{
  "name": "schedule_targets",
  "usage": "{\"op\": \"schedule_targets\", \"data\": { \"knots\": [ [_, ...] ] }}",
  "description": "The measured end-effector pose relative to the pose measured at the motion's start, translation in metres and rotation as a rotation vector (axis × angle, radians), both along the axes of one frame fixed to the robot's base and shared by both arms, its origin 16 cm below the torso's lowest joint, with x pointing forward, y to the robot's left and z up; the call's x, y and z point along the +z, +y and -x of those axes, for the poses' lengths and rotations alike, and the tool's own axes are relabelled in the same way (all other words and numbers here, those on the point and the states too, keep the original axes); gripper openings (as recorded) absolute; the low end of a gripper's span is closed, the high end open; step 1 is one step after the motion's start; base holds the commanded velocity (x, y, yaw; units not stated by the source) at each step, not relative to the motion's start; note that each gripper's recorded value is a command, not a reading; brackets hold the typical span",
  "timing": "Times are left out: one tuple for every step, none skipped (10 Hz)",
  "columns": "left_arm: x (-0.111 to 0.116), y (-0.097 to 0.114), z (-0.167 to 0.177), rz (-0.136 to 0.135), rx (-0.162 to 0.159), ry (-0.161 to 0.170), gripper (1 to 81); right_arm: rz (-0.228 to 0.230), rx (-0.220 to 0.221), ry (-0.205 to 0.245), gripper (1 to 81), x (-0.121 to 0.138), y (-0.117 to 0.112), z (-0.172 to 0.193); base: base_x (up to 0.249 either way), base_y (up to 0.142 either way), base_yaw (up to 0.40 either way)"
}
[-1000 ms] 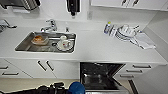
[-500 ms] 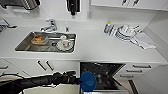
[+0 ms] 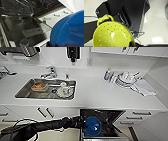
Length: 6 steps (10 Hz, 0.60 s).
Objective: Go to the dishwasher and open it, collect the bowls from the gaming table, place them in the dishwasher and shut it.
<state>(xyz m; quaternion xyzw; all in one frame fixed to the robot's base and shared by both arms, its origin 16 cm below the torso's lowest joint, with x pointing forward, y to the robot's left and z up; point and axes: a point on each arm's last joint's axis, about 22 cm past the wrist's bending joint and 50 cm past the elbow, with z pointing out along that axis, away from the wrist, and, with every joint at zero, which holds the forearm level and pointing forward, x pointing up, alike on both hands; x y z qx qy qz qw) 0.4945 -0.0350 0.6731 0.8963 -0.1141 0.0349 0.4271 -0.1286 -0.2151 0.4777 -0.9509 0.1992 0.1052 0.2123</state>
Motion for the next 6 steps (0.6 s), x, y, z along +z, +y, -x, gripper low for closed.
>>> {"op": "schedule_targets", "data": {
  "knots": [
    [-0.002,-0.011,-0.001,0.002,-0.001,0.004,1.0,-0.004,-0.001,-0.001,1.0,0.0,0.004,0.0,0.0,0.0,0.0],
    [-0.006,-0.018,-0.003,-0.003,0.005,0.008,1.0,-0.007,-0.003,-0.001,1.0,0.0,0.007,0.0,0.0,0.0,0.0],
    [-0.011,-0.02,-0.007,-0.013,0.013,0.007,1.0,-0.007,-0.003,0.0,1.0,0.0,0.007,0.001,0.0,0.0,0.0],
    [-0.016,-0.02,-0.011,-0.024,0.021,0.007,1.0,-0.004,-0.002,0.004,1.0,0.0,0.007,0.004,0.0,0.0,0.0],
    [-0.019,-0.025,-0.014,-0.031,0.024,0.006,1.0,0.0,-0.001,0.006,1.0,0.0,0.006,0.005,0.0,0.0,0.0],
    [-0.019,-0.034,-0.016,-0.027,0.021,0.004,1.0,0.001,0.0,0.007,1.0,-0.001,0.007,0.006,0.0,0.0,0.0]
  ]
}}
